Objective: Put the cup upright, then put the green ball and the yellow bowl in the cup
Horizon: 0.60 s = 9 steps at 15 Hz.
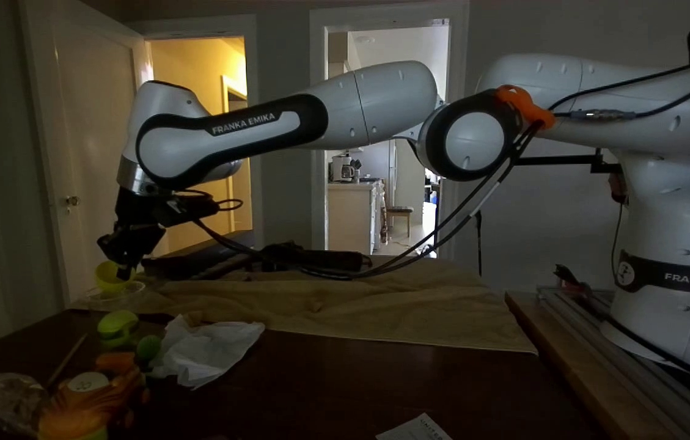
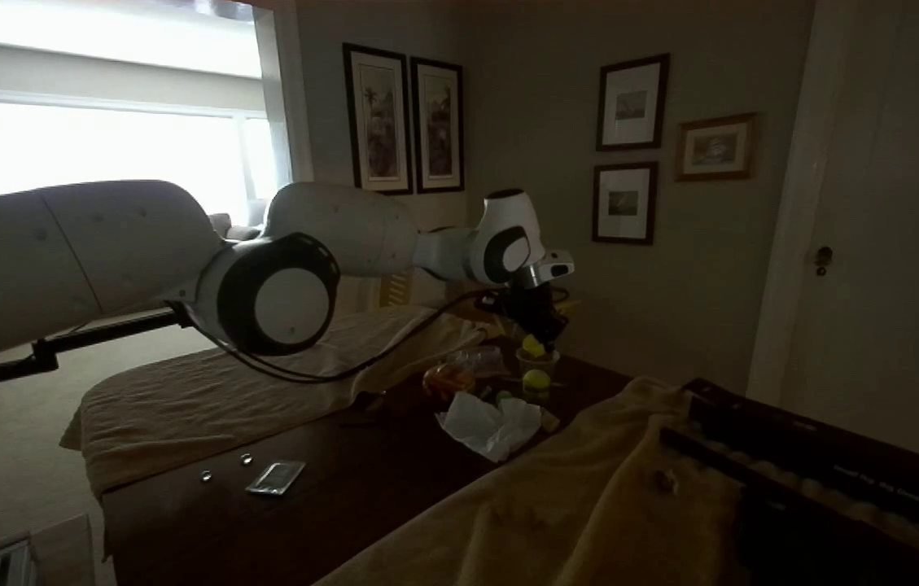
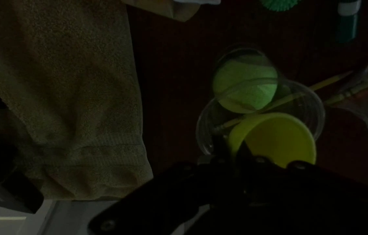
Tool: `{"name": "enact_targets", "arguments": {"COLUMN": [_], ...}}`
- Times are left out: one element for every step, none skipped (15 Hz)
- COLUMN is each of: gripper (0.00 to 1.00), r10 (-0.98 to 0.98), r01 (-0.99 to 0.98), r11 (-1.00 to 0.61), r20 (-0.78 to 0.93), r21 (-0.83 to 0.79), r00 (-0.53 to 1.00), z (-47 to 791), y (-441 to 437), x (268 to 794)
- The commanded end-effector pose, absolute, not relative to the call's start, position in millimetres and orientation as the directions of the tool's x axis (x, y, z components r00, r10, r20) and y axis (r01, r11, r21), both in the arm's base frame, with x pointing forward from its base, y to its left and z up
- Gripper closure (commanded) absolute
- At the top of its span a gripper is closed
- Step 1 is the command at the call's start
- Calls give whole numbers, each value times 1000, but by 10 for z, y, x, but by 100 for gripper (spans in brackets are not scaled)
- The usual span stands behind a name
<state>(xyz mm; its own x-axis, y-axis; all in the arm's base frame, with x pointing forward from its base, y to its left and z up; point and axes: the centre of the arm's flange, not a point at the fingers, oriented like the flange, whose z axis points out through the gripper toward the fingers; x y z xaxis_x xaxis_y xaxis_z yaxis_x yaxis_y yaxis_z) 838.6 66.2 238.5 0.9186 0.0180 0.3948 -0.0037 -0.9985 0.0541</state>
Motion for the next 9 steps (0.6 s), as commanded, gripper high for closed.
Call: {"name": "enact_targets", "arguments": {"gripper": [65, 59, 53, 45, 38, 31, 24, 16, 10], "r10": [71, 77, 82, 86, 87, 87, 82, 61, 46], "r01": [49, 55, 60, 63, 62, 59, 51, 27, 7], "r11": [-997, -996, -996, -996, -995, -995, -995, -995, -995], "r20": [399, 397, 395, 394, 396, 397, 400, 394, 392], "r21": [65, 67, 68, 71, 76, 82, 86, 92, 99], "r00": [914, 915, 915, 915, 914, 914, 913, 917, 919], "z": [2283, 2270, 2262, 2266, 2291, 2326, 2394, 2493, 2584], "y": [766, 770, 772, 772, 768, 770, 774, 789, 802], "x": [9123, 9122, 9120, 9121, 9121, 9120, 9089, 9004, 8932]}}
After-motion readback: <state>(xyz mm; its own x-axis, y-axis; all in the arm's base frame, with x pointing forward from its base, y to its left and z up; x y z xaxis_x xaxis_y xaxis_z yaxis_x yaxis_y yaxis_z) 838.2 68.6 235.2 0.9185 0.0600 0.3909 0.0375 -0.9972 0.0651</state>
